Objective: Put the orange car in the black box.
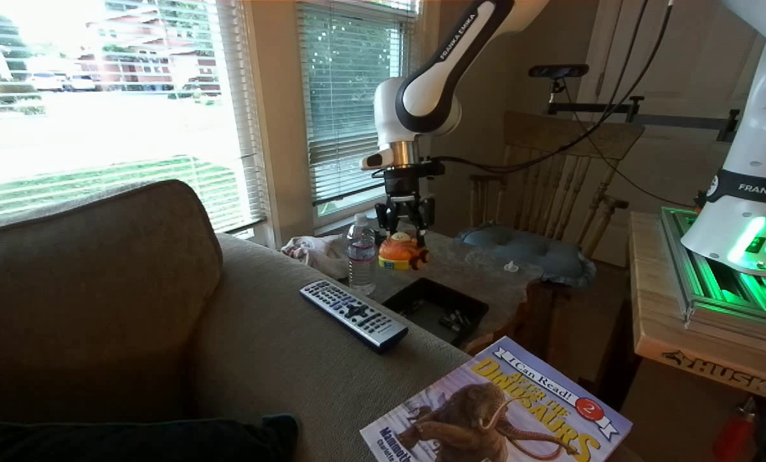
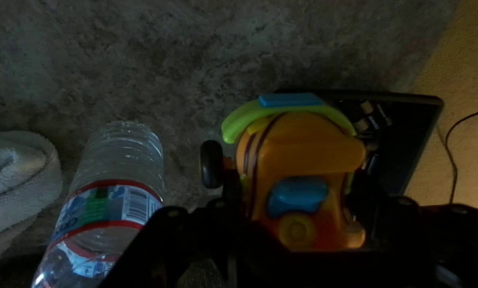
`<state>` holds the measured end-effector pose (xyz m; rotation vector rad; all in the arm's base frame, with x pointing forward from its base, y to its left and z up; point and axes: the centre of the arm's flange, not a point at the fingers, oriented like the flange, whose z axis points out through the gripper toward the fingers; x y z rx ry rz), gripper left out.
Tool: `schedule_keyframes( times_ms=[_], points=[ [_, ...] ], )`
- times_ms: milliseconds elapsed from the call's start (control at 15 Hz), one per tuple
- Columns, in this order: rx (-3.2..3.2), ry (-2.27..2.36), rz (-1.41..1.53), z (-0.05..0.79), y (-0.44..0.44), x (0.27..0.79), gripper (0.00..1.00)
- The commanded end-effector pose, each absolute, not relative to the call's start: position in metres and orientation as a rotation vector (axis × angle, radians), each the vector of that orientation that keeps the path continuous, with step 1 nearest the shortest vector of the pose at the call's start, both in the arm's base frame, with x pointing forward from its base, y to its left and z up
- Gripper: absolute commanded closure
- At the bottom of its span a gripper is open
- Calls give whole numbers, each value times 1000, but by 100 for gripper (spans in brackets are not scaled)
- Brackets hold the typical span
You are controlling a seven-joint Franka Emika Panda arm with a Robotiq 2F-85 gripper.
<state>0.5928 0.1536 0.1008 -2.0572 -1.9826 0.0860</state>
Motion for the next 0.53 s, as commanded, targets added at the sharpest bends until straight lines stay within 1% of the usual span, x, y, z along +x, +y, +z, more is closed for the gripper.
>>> schedule_keyframes(
  times_ms=[0,467],
  points=[
    [-2019,-2039,79,95,171,595,56],
    [-1913,-2049,74,87,221,591,56]
  ],
)
